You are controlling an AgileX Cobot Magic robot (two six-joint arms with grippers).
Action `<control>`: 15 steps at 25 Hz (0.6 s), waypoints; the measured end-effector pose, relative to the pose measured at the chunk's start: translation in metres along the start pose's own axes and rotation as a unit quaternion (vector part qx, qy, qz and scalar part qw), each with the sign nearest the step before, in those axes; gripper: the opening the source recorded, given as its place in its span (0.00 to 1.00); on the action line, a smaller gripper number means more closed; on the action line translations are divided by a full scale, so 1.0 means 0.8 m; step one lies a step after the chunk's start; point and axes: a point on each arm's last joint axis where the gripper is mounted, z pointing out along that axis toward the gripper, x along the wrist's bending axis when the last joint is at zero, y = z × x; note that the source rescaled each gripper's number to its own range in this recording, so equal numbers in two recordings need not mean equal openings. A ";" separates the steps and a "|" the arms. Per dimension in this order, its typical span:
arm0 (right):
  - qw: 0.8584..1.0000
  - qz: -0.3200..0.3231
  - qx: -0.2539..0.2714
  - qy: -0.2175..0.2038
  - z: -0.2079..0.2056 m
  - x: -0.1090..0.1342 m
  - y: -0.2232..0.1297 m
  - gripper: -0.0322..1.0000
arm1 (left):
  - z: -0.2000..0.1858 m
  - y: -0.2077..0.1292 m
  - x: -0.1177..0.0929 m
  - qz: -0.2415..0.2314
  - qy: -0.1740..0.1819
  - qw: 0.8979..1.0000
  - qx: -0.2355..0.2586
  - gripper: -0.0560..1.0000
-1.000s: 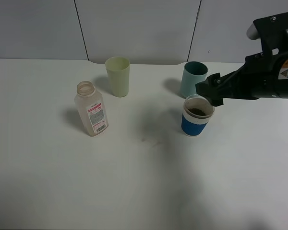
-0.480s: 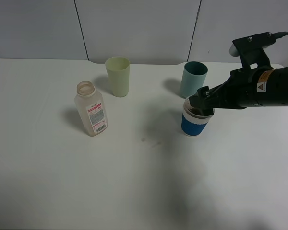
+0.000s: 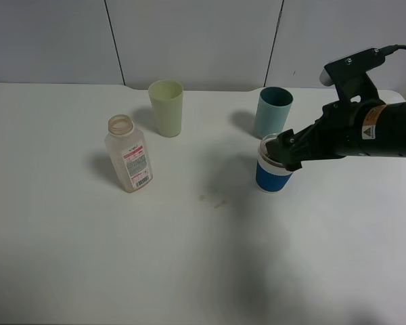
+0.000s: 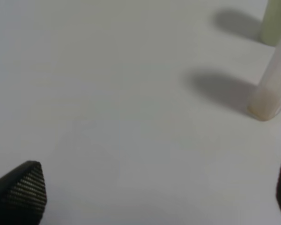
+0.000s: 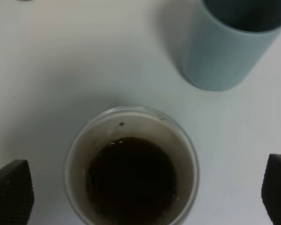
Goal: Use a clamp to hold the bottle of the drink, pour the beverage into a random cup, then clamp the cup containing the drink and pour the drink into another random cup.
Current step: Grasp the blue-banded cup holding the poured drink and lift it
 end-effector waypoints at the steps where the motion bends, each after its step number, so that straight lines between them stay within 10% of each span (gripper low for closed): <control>1: 1.000 -0.003 -0.003 0.002 0.000 0.001 -0.003 0.93 | 0.000 0.000 0.000 0.000 0.000 1.000 0.000 1.00; 15: 1.000 -0.007 0.003 0.016 0.002 0.007 -0.038 0.93 | 0.000 0.000 0.000 0.000 0.000 1.000 0.000 1.00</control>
